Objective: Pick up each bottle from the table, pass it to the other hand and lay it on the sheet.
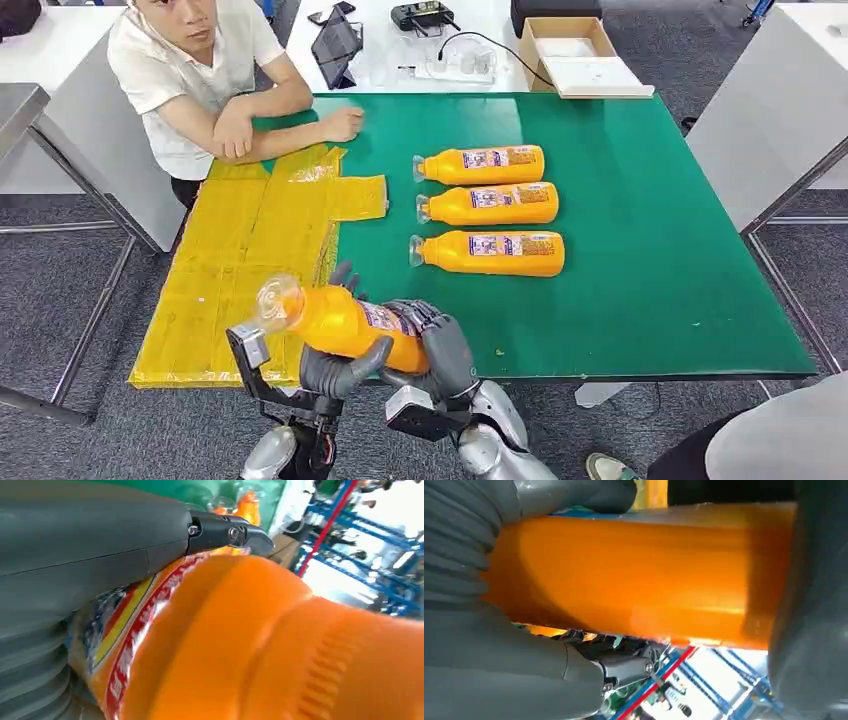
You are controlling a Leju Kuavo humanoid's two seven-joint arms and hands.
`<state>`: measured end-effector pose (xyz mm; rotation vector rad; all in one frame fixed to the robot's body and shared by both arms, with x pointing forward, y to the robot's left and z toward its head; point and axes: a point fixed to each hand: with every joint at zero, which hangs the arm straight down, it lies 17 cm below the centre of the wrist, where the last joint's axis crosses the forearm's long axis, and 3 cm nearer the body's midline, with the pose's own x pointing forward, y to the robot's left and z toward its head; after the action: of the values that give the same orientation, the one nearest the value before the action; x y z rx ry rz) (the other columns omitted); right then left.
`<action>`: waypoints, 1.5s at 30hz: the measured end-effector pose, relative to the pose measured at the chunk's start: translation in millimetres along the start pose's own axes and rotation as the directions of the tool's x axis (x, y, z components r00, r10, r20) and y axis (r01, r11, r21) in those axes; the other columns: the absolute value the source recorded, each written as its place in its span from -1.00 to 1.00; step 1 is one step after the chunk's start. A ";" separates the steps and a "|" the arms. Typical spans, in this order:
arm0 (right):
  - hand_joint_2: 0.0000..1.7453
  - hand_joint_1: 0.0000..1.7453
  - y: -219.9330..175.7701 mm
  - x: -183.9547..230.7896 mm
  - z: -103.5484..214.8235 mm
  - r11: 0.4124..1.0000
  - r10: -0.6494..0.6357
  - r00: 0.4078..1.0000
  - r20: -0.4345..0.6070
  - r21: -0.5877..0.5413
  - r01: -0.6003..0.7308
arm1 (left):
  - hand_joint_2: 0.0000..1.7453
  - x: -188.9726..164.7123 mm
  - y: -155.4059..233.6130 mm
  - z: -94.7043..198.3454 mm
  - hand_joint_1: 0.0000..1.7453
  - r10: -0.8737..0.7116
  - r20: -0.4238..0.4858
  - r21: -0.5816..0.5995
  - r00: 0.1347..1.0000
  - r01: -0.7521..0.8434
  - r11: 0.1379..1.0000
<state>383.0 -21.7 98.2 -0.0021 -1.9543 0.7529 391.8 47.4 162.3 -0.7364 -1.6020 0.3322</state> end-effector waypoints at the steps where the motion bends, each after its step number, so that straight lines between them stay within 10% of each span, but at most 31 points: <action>1: 1.00 0.72 1.9 1.7 -1.2 1.000 -0.005 1.000 0.003 0.004 0.005 | 1.00 1.6 -0.1 0.4 -1.00 0.001 0.006 0.002 1.000 -0.001 1.000; 3: 1.00 0.72 4.3 3.0 -2.0 1.000 -0.007 1.000 0.006 0.010 0.007 | 1.00 3.4 -0.1 1.2 -1.00 0.003 0.012 0.004 1.000 -0.003 1.000; 4: 1.00 0.74 5.1 3.5 -2.4 1.000 -0.009 1.000 0.007 0.012 0.009 | 1.00 3.9 0.1 1.5 -0.26 0.004 0.014 0.005 1.000 -0.004 1.000; 5: 1.00 0.68 6.1 3.7 -2.5 1.000 -0.010 1.000 0.008 0.015 0.010 | 1.00 4.2 0.1 1.8 1.00 0.004 0.015 0.006 1.000 -0.004 1.000; 7: 1.00 0.50 6.8 4.3 -2.7 1.000 -0.012 1.000 0.009 0.016 0.012 | 1.00 5.7 -0.1 2.2 1.00 0.005 0.021 0.006 1.000 -0.005 1.000; 9: 1.00 -0.92 8.8 5.0 -3.1 1.000 -0.021 1.000 0.009 0.022 0.021 | 1.00 8.1 0.5 2.5 1.00 0.002 0.034 0.011 0.999 -0.002 1.000; 10: 1.00 -1.00 9.7 5.1 -3.1 0.999 -0.029 1.000 0.008 0.023 0.029 | 1.00 10.1 0.1 2.3 1.00 0.002 0.042 0.010 0.999 -0.003 1.000; 18: 1.00 -1.00 30.5 12.2 4.9 0.992 -0.107 0.994 0.008 0.066 0.106 | 1.00 21.3 6.6 -3.7 1.00 0.052 0.066 0.035 0.996 -0.054 0.998; 19: -1.00 -1.00 31.4 12.9 5.4 0.992 -0.112 0.994 0.010 0.066 0.111 | 1.00 21.6 6.7 -4.0 1.00 0.054 0.066 0.036 0.996 -0.056 0.998; 34: -1.00 -1.00 45.0 26.9 24.0 0.995 0.103 0.991 0.081 -0.015 -0.102 | 1.00 47.2 47.2 -24.0 1.00 -0.454 0.168 0.305 0.875 0.391 0.868; 41: -1.00 -1.00 52.9 53.8 40.2 0.981 0.196 0.962 0.192 -0.024 -0.195 | 1.00 69.8 61.1 -43.3 1.00 -0.926 0.202 0.402 0.318 0.836 0.374; 45: -1.00 -1.00 49.6 59.4 42.1 0.980 0.196 0.958 0.207 -0.036 -0.193 | 1.00 66.3 87.3 -50.5 1.00 -0.961 0.111 0.413 0.255 0.867 0.278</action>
<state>303.9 15.7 108.3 -0.1313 -2.1833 0.8976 462.7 144.7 170.4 0.6488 -1.9895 -0.2486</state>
